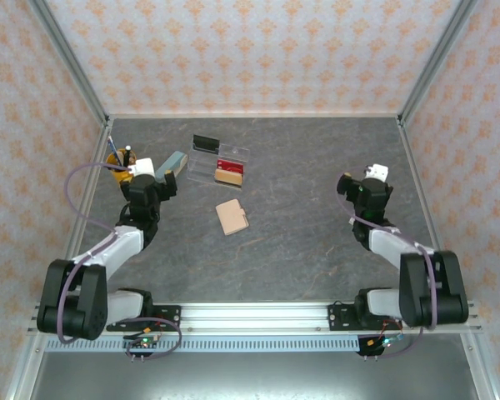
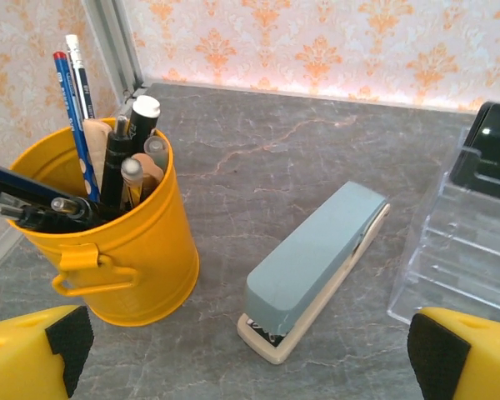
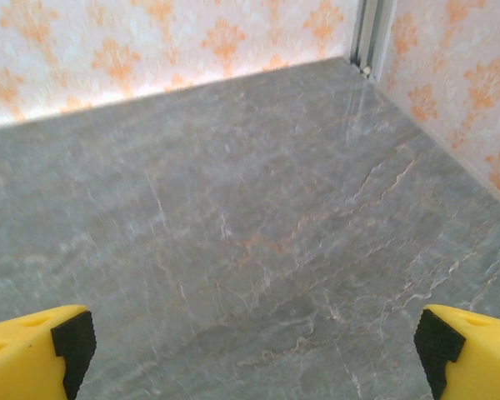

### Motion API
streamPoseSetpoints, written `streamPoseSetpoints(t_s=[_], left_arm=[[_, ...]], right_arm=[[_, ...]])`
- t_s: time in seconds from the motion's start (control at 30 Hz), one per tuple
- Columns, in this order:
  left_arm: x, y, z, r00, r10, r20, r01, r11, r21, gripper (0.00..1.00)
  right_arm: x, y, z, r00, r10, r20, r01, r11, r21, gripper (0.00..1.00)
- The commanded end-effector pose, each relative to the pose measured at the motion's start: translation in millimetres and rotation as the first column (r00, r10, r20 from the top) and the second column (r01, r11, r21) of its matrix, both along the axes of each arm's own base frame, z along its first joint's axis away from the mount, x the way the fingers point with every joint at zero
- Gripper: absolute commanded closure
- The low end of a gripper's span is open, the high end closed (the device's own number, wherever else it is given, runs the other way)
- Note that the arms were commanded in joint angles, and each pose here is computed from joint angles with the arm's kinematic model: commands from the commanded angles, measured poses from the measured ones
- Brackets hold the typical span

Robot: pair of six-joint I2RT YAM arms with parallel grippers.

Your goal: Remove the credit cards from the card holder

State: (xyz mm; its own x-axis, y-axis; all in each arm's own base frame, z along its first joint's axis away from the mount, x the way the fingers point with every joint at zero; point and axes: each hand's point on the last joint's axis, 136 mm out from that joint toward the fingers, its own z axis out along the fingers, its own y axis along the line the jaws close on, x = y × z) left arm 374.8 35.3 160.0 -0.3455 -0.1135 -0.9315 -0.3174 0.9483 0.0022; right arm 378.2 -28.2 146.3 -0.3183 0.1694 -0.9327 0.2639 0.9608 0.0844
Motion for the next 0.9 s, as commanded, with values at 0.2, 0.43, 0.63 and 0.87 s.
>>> streamPoseSetpoints(t_s=[0.2,0.43,0.63,0.87], left_arm=[[-7,-46,22,0.990,-0.119,-0.079,0.088,0.942,-0.323,0.00],[-20,-73,-2,0.957,-0.162,-0.238,0.046,0.902,-0.430,0.00],[-37,-98,-34,0.893,-0.190,-0.408,-0.005,0.902,-0.431,0.00],[-49,-132,-60,0.829,-0.263,-0.494,-0.013,0.873,-0.488,0.02]], right_arm=[[-17,5,53,0.974,-0.105,-0.200,0.159,0.947,0.278,0.00],[-13,58,43,0.945,0.120,-0.305,0.024,0.902,0.431,0.00],[-7,105,30,0.916,0.221,-0.334,-0.063,0.903,0.424,0.00],[-3,164,17,0.863,0.350,-0.364,-0.184,0.890,0.418,0.00]])
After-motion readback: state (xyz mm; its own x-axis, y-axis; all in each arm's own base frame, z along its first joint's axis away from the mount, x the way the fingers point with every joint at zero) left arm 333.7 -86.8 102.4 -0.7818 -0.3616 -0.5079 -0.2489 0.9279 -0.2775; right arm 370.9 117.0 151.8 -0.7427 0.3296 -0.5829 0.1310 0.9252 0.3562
